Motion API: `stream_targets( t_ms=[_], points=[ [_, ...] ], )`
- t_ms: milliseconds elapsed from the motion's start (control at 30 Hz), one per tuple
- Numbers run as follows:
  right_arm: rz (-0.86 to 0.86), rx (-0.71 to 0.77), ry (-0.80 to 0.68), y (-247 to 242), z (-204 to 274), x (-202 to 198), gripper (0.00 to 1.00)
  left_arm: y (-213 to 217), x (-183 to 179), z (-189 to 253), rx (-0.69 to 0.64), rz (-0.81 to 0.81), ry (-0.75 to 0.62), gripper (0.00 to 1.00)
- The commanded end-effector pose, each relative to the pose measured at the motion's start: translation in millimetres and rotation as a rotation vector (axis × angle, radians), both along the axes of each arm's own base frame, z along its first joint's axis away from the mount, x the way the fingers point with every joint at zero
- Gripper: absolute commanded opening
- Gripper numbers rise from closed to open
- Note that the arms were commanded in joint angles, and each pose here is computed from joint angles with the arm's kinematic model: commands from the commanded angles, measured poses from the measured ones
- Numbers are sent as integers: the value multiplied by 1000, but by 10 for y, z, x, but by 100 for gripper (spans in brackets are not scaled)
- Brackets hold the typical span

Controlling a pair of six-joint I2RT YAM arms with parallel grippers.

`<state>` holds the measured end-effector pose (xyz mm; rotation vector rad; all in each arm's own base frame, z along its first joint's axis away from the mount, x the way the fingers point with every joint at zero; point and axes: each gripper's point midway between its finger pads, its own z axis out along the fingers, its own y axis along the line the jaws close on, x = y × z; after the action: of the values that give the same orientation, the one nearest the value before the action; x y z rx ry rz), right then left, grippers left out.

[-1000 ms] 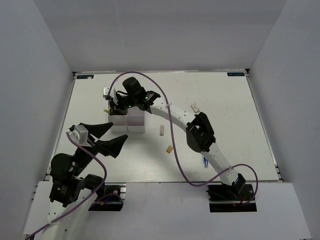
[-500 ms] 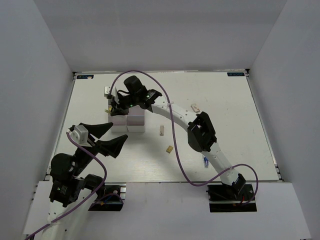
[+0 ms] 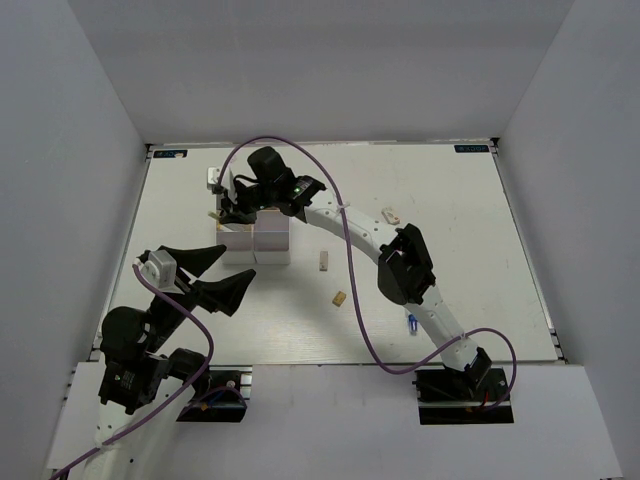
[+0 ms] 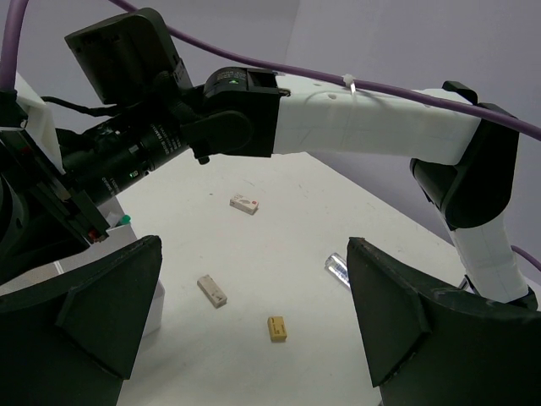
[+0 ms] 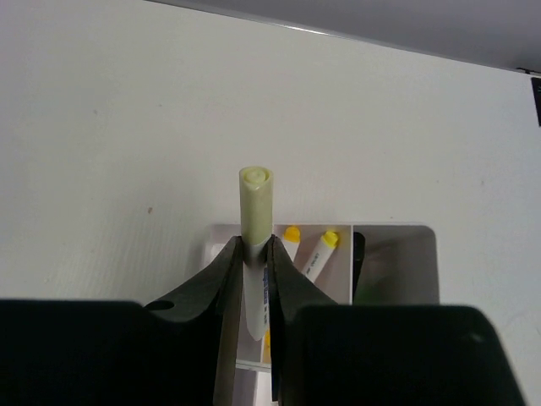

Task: Sort the stationery into containers
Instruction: Place the pen in the storage box.

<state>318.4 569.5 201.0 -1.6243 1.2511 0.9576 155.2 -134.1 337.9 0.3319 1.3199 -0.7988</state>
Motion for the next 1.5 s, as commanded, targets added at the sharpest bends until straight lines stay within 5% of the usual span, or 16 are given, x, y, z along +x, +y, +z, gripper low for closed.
stream_targets(
  t_ms=[0, 300, 433, 667, 1000, 1267, 1367, 1433, 1467],
  points=[
    [-55, 88, -144, 11, 469, 209, 0, -6, 7, -16, 9, -3, -10, 100],
    [-100, 55, -136, -22, 219, 377, 0, -6, 7, -16, 9, -3, -10, 100],
    [-107, 30, -118, -36, 58, 390, 17, -6, 7, -16, 9, -3, -10, 100],
    [-104, 8, -93, -25, -107, 376, 21, 6, 18, -14, 7, 6, -10, 100],
    [-114, -17, -69, -34, -268, 380, 44, 6, 18, -14, 7, 6, -10, 100],
    [-217, 11, -109, -218, 199, 510, 41, 11, 48, -28, 8, 15, 0, 100],
    [-332, 37, -137, -603, 667, 680, 36, -20, 117, -69, 1, 10, 40, 100],
    [-396, -22, -101, -841, 481, 714, 32, -31, 188, -131, -1, 17, 69, 100],
    [-482, 44, -145, -1143, 972, 817, 30, -33, 297, -209, 0, 37, 118, 100]
  ],
)
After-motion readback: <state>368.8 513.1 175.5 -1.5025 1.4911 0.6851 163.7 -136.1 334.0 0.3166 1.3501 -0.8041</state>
